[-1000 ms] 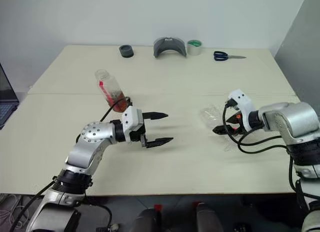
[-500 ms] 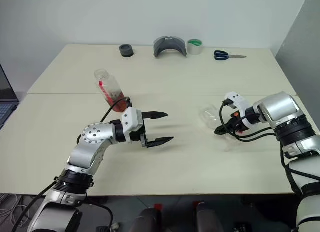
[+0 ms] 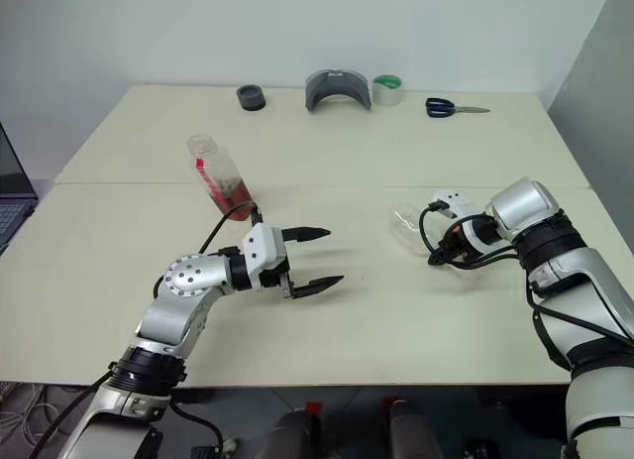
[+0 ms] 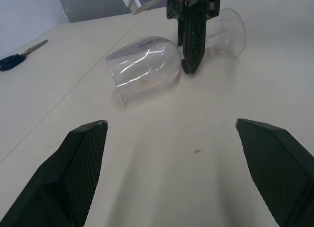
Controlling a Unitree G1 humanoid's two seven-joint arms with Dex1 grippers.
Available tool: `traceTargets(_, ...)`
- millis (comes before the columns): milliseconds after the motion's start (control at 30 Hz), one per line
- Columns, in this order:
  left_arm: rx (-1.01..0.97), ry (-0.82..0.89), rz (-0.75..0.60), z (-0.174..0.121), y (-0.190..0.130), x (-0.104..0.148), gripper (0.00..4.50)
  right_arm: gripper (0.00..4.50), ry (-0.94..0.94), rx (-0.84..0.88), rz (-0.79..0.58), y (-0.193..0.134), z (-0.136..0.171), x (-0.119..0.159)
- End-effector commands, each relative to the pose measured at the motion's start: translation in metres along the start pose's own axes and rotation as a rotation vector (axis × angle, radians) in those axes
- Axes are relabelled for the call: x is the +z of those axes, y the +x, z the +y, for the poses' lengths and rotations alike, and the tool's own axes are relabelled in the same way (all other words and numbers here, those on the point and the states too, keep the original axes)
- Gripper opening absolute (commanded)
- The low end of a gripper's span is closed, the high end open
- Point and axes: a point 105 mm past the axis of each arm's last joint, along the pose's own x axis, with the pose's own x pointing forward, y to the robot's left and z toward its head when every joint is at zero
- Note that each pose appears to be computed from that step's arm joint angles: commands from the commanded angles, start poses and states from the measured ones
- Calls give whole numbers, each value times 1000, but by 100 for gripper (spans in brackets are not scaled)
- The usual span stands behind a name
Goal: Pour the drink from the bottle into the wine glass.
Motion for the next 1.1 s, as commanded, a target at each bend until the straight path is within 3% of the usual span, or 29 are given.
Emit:
traceTargets(33,-6,61,-30,-1,2,13,450,33,6,2,-66,-13,3,18)
traceTargets(133,-2,60,-25,1,1,13,450,32,60,19,-177,-21,9,42)
traceTargets(367,32,-13,-36,8,-6,20,450,31,116,-166,-703,-42,-8,122)
traceTargets(600,13,-157,-54,13,-15,33,450,31,46,-422,-1041,-31,-14,152)
traceTargets(767,92,-195,-30,31,-26,31,450,31,36,-477,-1108,-7,-5,146)
traceTargets(1100,142,-198,7,38,-29,28,450,30,94,-510,-1065,44,8,85)
